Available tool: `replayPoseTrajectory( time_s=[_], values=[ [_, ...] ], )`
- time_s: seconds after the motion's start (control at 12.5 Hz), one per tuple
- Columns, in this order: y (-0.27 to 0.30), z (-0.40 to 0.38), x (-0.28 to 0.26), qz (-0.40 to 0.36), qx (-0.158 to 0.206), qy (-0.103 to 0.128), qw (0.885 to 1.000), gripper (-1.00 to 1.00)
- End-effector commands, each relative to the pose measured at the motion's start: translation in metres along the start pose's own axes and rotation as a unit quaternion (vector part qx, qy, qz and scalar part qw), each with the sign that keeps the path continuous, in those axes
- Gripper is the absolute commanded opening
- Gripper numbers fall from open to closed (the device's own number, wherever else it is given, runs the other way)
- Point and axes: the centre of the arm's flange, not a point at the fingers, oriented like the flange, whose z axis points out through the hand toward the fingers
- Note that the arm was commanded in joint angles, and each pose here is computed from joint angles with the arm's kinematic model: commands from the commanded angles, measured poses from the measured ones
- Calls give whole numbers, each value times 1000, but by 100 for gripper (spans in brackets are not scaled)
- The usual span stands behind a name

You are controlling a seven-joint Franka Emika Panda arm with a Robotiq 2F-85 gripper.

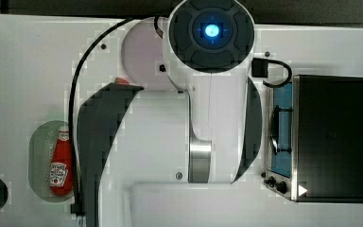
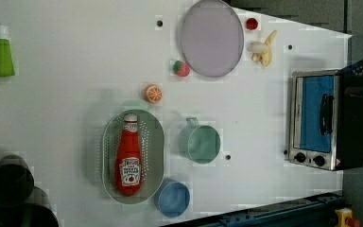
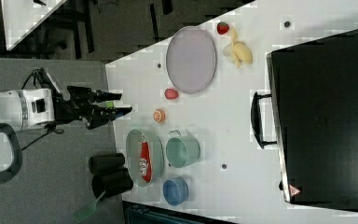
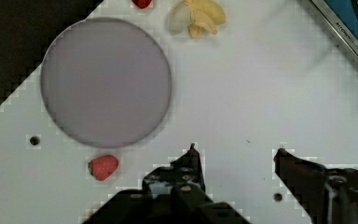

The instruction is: Pick ketchup from strainer and place it on the table

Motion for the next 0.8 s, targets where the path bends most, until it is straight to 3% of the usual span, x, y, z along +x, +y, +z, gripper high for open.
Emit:
replayPoseTrajectory(
  time_s=[0.08,0.24,0.56,0.8],
  values=[
    [27,-21,-50,2,-6,-33,999,58],
    [-4,-14,-80,-37,-11,-35,999,99],
    [-71,6,-165,-134,-29,-41,990,100],
    [-112,24,-234,-208,-31,-43,977,100]
  ],
)
